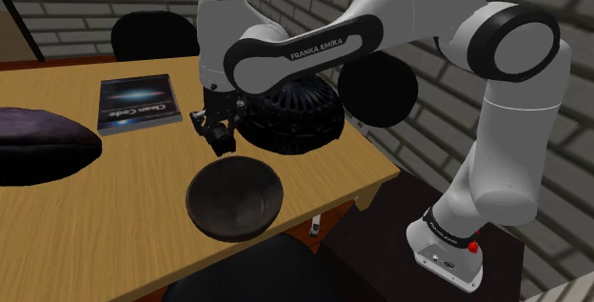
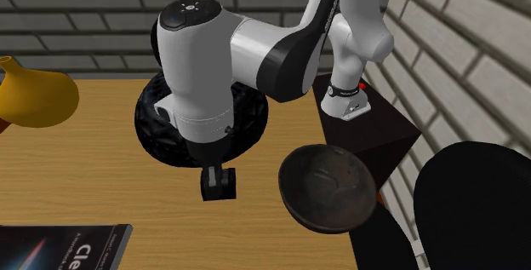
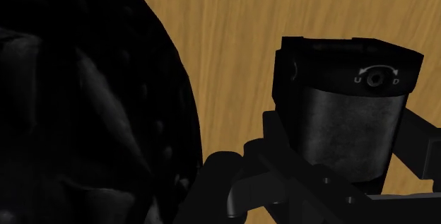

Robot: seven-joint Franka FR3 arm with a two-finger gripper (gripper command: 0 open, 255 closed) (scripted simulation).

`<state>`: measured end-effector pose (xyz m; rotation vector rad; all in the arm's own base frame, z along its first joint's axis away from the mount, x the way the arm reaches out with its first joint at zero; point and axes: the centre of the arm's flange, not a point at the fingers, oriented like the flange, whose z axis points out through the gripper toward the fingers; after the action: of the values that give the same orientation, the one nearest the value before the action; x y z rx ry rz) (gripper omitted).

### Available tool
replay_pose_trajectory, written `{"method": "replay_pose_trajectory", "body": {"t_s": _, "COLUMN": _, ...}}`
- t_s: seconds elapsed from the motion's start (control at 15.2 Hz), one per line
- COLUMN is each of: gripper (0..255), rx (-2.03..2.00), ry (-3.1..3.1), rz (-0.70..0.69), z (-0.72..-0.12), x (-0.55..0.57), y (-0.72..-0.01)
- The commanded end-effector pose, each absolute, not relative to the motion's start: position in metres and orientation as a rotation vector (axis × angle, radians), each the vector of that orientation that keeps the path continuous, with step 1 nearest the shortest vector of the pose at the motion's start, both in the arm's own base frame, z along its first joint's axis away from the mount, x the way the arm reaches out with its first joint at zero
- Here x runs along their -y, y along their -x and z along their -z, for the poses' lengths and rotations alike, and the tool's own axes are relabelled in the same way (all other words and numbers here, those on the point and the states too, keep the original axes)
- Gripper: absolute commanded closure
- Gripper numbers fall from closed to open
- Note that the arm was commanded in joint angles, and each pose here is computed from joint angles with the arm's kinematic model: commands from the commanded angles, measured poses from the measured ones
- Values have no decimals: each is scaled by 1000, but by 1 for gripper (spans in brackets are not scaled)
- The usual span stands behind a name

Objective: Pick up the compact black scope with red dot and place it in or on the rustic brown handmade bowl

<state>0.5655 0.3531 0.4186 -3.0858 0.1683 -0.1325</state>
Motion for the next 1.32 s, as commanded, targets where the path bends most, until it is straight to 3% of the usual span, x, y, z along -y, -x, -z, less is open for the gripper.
{"method": "replay_pose_trajectory", "body": {"t_s": 0.0, "gripper": 255, "rx": -168, "ry": 3086, "rz": 133, "z": -430, "x": -355, "y": -566}}
{"method": "replay_pose_trajectory", "body": {"t_s": 1.25, "gripper": 255, "rx": -168, "ry": 3086, "rz": 133, "z": -530, "x": -355, "y": -566}}
